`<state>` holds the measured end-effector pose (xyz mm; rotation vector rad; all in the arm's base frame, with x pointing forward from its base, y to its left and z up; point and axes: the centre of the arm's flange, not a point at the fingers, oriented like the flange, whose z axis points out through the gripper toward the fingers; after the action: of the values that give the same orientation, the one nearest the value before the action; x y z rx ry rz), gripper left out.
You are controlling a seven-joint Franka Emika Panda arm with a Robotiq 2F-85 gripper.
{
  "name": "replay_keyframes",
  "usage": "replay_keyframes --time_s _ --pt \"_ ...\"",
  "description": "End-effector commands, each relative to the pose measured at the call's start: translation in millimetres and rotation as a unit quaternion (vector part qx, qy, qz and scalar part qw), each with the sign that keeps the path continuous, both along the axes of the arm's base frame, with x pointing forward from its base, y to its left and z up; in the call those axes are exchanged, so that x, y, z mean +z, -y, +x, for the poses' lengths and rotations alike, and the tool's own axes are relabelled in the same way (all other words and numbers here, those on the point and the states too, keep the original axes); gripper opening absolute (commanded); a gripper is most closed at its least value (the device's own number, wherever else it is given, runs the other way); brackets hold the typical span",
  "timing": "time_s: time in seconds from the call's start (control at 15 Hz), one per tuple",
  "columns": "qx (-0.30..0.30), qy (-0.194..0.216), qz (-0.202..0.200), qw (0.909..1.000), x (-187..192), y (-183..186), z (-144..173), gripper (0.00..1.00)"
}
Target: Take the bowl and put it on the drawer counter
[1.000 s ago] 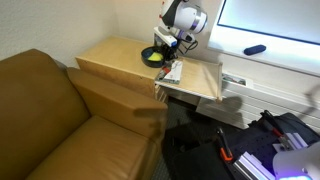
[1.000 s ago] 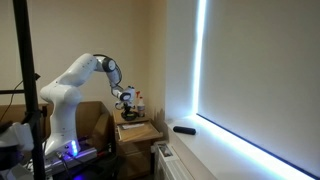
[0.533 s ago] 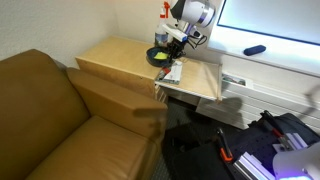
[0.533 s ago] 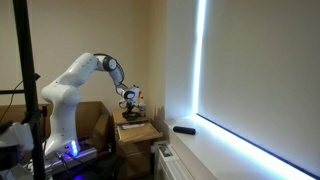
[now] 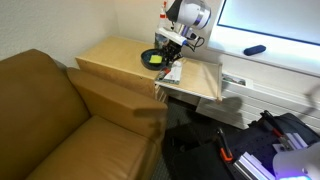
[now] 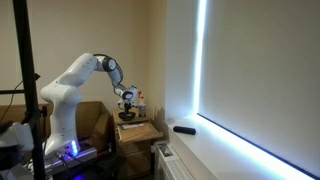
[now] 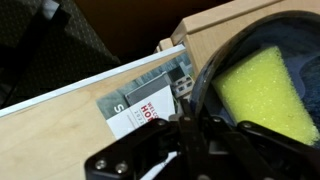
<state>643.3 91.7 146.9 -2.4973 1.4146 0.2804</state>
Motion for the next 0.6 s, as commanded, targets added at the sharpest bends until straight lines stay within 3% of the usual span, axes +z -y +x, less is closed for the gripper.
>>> replay_keyframes --time_s 0.0,0.33,0.53 --pt "0.039 0.025 -0.007 0.9989 -5.9 -21.5 -5.0 0.02" --pt "0.06 0.098 -0.048 0.9922 -16.0 -49.9 4.9 0.02" --pt "0.056 0.101 -0.056 0.9918 -12.3 -56.5 5.8 0.02"
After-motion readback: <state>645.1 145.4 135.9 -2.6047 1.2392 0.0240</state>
